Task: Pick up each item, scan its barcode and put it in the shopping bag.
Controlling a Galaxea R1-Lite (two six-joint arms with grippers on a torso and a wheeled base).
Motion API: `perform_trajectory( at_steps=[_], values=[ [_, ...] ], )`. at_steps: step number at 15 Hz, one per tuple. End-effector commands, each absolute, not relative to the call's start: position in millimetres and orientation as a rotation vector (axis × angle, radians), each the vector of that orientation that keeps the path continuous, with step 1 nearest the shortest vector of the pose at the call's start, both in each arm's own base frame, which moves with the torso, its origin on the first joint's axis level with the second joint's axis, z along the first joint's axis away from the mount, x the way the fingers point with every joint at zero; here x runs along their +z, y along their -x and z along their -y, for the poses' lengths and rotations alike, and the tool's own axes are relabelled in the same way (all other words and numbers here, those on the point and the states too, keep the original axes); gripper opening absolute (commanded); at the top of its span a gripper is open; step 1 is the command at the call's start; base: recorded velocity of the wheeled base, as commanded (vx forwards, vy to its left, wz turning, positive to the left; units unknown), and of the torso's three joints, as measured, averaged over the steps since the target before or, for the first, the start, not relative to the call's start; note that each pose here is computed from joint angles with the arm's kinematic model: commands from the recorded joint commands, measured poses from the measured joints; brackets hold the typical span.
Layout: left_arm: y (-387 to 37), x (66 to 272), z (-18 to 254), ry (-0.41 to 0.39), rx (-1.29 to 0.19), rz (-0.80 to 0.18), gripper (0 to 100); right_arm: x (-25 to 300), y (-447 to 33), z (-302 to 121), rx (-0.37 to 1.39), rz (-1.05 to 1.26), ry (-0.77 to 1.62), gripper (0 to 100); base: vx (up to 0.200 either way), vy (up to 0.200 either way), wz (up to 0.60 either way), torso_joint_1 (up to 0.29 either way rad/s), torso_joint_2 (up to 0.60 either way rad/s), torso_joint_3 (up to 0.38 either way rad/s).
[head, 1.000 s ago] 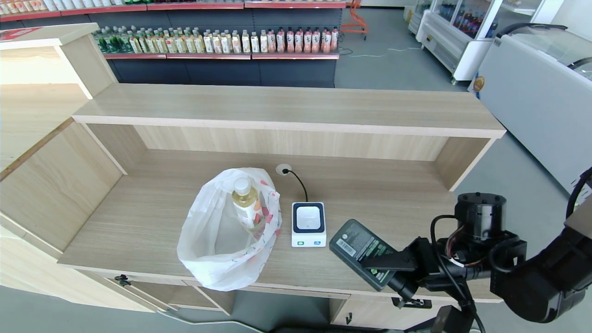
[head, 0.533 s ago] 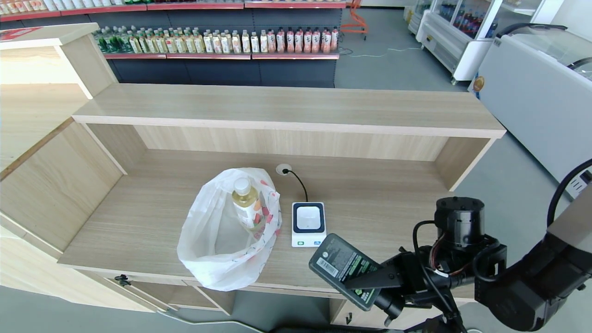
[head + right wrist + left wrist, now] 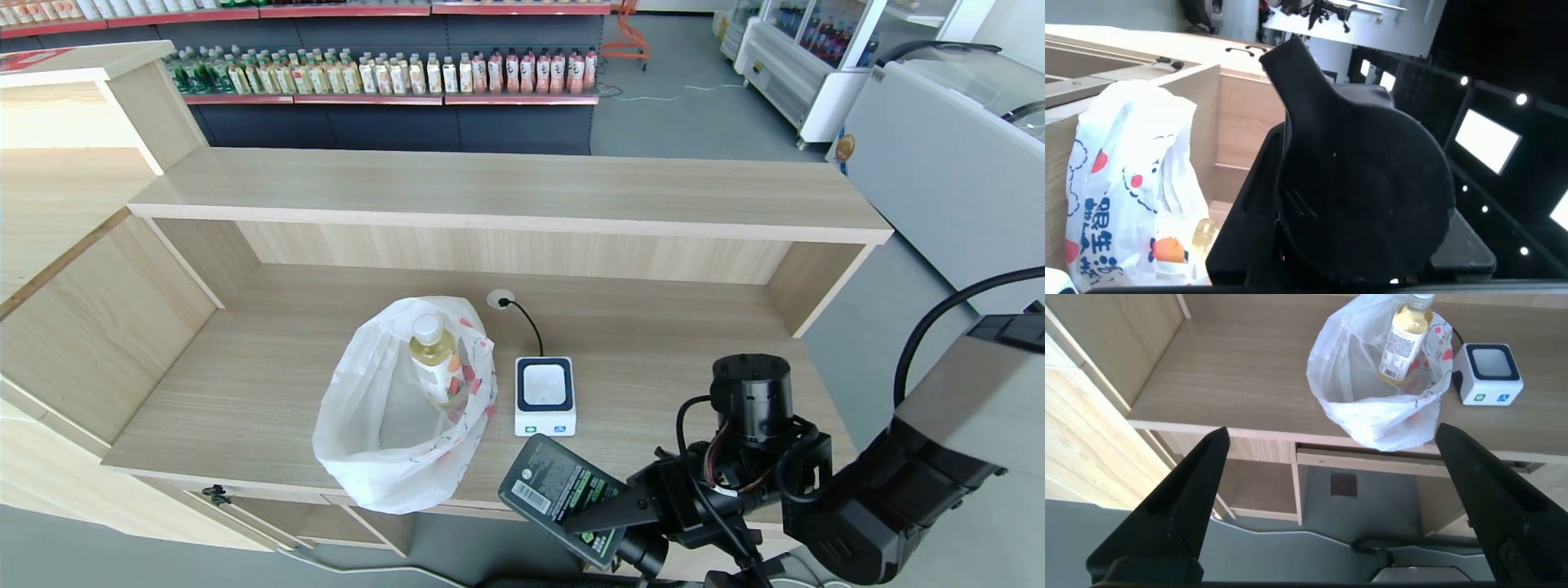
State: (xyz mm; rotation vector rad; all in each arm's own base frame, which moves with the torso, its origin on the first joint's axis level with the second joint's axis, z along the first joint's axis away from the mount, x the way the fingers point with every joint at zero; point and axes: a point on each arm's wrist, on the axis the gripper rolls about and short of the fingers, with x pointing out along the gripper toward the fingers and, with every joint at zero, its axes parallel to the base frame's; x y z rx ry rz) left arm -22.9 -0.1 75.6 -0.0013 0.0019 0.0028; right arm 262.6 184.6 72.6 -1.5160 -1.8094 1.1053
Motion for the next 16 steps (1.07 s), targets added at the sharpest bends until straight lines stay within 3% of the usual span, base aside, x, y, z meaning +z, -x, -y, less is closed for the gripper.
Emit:
perform_trajectory(
  at_steps=[1,16],
  values=[
    [22.9,75.6,0.1,0.002,0.003,-0.002,100,68.5,-263.5,-185.6,1.118,1.804,1.509,0,0.0,0.0,0.0,0.0,0.0,0.0],
    [22.9,75.6,0.1,0.002,0.003,-0.002,100,70.6,-262.0,-185.3,1.112,1.806,1.515,0,0.0,0.0,0.0,0.0,0.0,0.0]
  ],
)
